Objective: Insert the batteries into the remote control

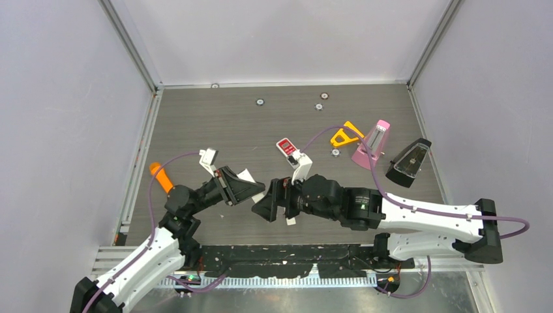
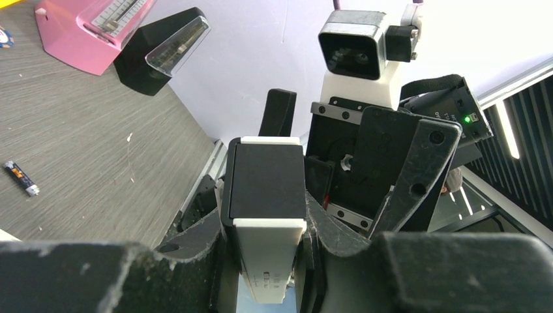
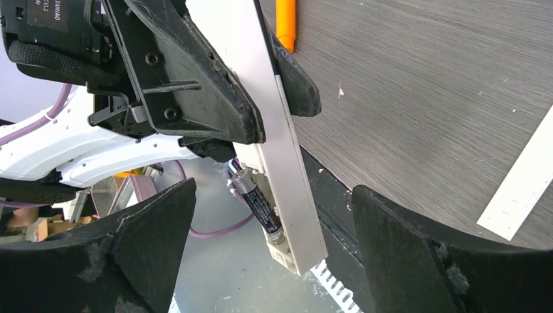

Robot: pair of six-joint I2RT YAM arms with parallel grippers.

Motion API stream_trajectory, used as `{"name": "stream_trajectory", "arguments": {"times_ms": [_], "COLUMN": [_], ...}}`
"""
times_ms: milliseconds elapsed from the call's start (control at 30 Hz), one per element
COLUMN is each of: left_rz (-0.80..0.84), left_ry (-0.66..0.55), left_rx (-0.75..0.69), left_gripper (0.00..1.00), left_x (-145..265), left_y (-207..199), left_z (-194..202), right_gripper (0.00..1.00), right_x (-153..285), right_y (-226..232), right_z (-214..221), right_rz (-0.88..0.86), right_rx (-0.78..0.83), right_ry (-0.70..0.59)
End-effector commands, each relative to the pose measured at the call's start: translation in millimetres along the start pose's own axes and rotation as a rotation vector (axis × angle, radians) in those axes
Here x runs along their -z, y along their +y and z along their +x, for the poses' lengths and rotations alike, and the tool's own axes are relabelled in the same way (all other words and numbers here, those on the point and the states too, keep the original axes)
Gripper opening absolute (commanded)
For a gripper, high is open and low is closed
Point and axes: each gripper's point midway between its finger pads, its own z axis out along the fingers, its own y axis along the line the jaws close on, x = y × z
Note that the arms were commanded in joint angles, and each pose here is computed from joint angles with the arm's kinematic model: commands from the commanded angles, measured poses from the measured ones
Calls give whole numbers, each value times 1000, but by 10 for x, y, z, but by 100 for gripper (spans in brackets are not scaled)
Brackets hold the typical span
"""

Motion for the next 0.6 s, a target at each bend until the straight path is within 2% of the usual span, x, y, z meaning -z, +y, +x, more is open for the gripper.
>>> {"name": "stream_trajectory", "arguments": {"times_ms": [0, 300, 567], "left_rz": [93, 108, 107], "left_ry": [-13, 3, 1], "left_rx": [-86, -108, -114], "left_gripper": [0, 0, 0], "left_x": [-15, 6, 8], "left_y": [-298, -327, -321], "left_z": [-92, -59, -58], "right_gripper": [93, 87, 77], "right_x": [-48, -84, -107], "right_y": [162, 96, 90], "right_z": [-77, -82, -63], "right_rz": [-73, -99, -145], "right_rx": [-47, -103, -170], "right_ry": [-27, -42, -32]}}
